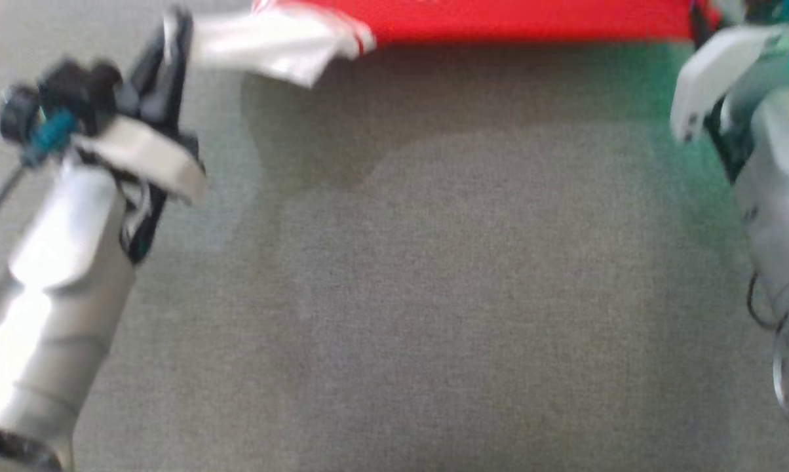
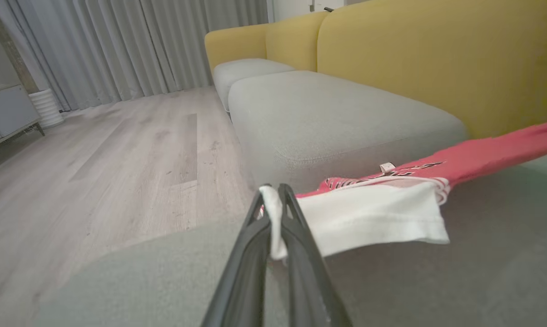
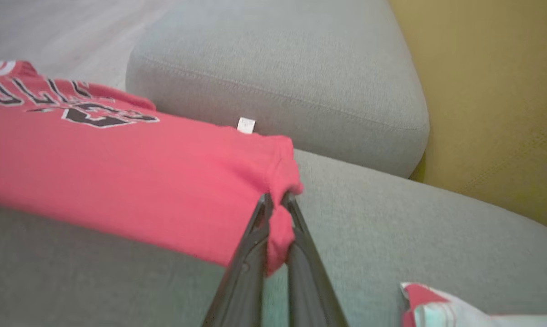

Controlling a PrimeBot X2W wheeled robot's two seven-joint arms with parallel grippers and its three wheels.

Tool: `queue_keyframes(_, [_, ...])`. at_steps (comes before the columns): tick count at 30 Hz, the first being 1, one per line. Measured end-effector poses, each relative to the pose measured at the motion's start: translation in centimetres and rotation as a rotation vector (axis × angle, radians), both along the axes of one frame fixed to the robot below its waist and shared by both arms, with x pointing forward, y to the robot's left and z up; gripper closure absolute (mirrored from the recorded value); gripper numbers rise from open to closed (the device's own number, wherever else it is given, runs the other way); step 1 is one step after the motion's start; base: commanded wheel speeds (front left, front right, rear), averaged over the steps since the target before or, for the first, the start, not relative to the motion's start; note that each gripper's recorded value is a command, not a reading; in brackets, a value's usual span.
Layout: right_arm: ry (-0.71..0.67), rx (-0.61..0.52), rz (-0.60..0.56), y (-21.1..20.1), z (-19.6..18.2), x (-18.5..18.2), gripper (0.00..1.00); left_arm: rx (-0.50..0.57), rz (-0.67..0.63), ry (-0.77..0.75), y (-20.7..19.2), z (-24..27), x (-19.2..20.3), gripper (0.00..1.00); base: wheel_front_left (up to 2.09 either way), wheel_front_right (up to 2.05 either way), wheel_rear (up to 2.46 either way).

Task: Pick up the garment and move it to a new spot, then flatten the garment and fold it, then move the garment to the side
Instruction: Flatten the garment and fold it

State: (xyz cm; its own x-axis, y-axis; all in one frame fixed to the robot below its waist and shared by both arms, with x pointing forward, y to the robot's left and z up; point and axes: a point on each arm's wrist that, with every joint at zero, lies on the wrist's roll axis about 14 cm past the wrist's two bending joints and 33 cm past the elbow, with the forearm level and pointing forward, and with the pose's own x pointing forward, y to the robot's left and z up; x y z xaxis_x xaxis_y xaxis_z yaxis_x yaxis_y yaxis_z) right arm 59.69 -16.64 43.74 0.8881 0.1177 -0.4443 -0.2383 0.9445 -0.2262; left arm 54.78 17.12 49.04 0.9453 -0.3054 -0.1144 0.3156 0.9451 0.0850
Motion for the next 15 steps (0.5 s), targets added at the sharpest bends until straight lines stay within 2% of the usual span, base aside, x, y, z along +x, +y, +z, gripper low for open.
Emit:
queue_keyframes(6, [0.111, -0.047, 0.034, 0.3, -2.4, -4.6, 1.00, 0.045, -0.061, 0.118, -0.3, -2.6, -5.6, 1.00, 0.00, 0.00, 0.00])
queue_keyframes(15, [0.207, -0.062, 0.022, -0.6, -3.1, -9.0, 1.00, 0.090, -0.157, 0.253, -0.7, -3.5, -12.4, 1.00, 0.00, 0.00, 0.00])
